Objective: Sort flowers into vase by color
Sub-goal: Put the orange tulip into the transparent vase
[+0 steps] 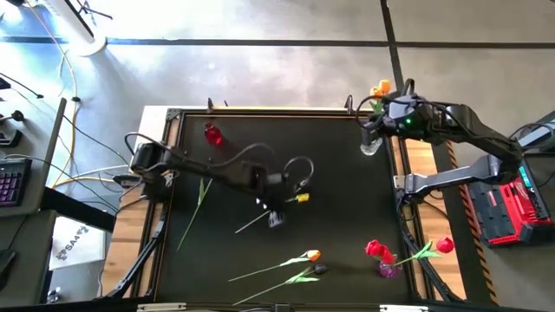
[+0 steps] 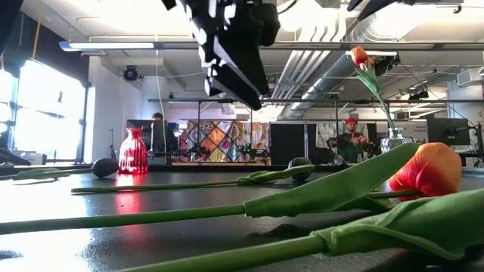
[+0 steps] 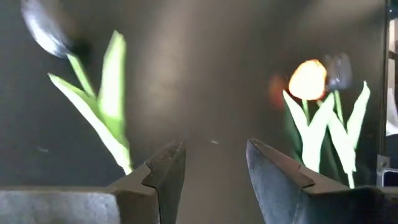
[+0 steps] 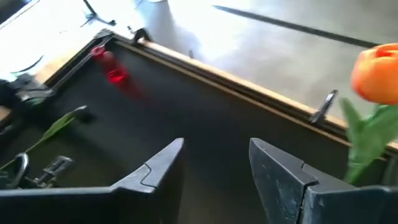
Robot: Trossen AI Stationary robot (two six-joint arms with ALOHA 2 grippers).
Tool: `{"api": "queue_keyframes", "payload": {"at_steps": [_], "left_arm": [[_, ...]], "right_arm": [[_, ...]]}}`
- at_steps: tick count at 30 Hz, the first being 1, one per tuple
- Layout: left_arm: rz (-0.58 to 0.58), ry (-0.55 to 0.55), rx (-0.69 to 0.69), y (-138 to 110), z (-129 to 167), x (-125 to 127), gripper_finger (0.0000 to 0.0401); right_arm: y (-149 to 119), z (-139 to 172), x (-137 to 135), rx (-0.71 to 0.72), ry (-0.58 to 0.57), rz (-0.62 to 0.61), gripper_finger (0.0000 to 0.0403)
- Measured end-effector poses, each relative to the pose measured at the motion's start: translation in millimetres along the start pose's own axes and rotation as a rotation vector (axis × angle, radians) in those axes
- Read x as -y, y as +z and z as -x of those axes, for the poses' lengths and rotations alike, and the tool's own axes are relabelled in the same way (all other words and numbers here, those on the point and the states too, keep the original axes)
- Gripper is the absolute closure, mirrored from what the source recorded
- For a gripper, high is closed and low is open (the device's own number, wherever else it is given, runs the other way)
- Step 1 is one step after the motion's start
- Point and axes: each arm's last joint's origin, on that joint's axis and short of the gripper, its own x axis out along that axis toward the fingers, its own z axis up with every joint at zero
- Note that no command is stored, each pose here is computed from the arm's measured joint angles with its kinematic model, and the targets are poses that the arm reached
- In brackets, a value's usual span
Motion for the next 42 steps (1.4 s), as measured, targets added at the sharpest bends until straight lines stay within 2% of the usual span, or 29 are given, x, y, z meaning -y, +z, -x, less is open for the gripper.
{"api": "queue_keyframes", "payload": {"at_steps": [10, 14, 18, 21, 26, 31, 35, 38, 42], "left_arm": [[0.005, 0.009, -0.050, -52, -23, 54, 0.0243], [-0.011, -0.040, -0.026, -73, -30, 78, 0.0243], [-0.037, -0.119, 0.079, -86, -31, 108, 0.0243], [-0.064, -0.132, 0.153, -94, -40, 125, 0.0243], [-0.054, -0.117, 0.195, -110, -71, 136, 0.0243], [0.008, -0.046, 0.158, -123, -98, 130, 0.0243], [0.039, -0.018, 0.143, -128, -107, 128, 0.0250], [0.059, -0.001, 0.128, -132, -113, 127, 0.0276], [0.089, 0.015, 0.134, -133, -113, 126, 0.0339]], "right_arm": [[-13, 11, -23, -0.065, 0.200, -0.009, 0.0236], [-17, 18, -35, -0.064, 0.288, -0.025, 0.0236], [-23, 22, -45, -0.090, 0.340, -0.036, 0.0236], [-29, 23, -52, -0.117, 0.361, -0.035, 0.0236], [-39, 23, -67, -0.169, 0.391, -0.028, 0.0236], [-49, 23, -79, -0.208, 0.405, -0.015, 0.0236], [-54, 22, -85, -0.225, 0.413, -0.010, 0.0236], [-57, 24, -88, -0.236, 0.419, -0.008, 0.0236], [-59, 27, -89, -0.235, 0.429, -0.002, 0.0236]]}}
